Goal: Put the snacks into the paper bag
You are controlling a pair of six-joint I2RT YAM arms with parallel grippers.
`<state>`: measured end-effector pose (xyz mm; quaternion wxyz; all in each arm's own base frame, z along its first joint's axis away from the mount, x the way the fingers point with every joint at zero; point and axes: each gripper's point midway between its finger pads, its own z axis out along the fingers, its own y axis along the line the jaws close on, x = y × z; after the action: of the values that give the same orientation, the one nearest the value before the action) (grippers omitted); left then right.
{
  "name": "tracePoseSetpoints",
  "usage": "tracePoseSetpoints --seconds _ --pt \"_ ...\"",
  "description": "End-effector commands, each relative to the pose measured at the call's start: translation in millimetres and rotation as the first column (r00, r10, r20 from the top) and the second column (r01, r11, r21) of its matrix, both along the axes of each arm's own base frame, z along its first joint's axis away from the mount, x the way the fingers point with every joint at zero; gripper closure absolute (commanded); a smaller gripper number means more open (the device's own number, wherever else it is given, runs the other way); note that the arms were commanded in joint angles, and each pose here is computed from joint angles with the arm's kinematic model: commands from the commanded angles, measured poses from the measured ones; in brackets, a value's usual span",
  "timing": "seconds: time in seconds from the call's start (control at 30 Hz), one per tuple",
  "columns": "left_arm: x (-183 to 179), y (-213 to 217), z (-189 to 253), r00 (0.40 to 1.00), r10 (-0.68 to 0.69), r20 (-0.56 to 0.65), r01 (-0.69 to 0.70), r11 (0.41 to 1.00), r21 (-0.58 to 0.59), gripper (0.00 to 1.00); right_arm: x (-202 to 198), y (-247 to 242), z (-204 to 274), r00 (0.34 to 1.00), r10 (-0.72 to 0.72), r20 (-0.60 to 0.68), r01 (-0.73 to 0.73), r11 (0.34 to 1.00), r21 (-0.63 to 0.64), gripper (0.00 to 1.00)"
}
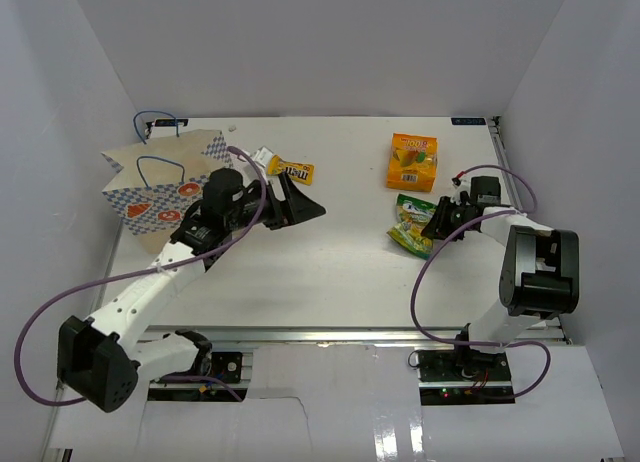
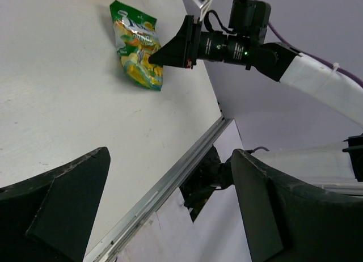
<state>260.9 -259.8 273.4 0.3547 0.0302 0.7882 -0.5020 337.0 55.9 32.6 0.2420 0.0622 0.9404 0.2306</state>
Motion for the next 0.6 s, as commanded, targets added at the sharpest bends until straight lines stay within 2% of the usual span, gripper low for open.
tracePoseSetpoints --seconds 0.0,0.07,0.1,0.17,0.37,0.57 --pt "3 -20 -14 1.000 -0.025 -0.018 0.025 1.000 -0.003 0.02 -10 7 -4 0.997 0.079 0.020 -0.080 0.995 0.053 0.72" --pt "3 -27 -23 0.999 -0.038 -0.029 0.037 0.999 -0.009 0.02 -14 14 3 0.984 0.164 0.068 -0.168 0.983 0.074 0.87" --pt "5 -30 -33 0.998 -0.035 -0.061 0.035 0.999 -0.003 0.02 -17 16 5 0.979 0.186 0.081 -0.193 0.978 0.085 0.92" --pt "8 -36 -37 0.998 -0.049 -0.050 0.047 0.999 -0.022 0.02 -19 21 14 0.961 0.242 0.131 -0.255 0.963 0.092 0.92" --pt "15 -61 -71 0.989 -0.087 -0.121 0.088 0.996 0.000 0.02 -31 42 39 0.909 0.345 0.235 -0.389 0.905 0.173 0.92" --pt "19 -90 -113 0.973 -0.146 -0.181 0.160 0.985 0.064 0.02 -50 68 63 0.829 0.438 0.348 -0.538 0.794 0.283 0.92"
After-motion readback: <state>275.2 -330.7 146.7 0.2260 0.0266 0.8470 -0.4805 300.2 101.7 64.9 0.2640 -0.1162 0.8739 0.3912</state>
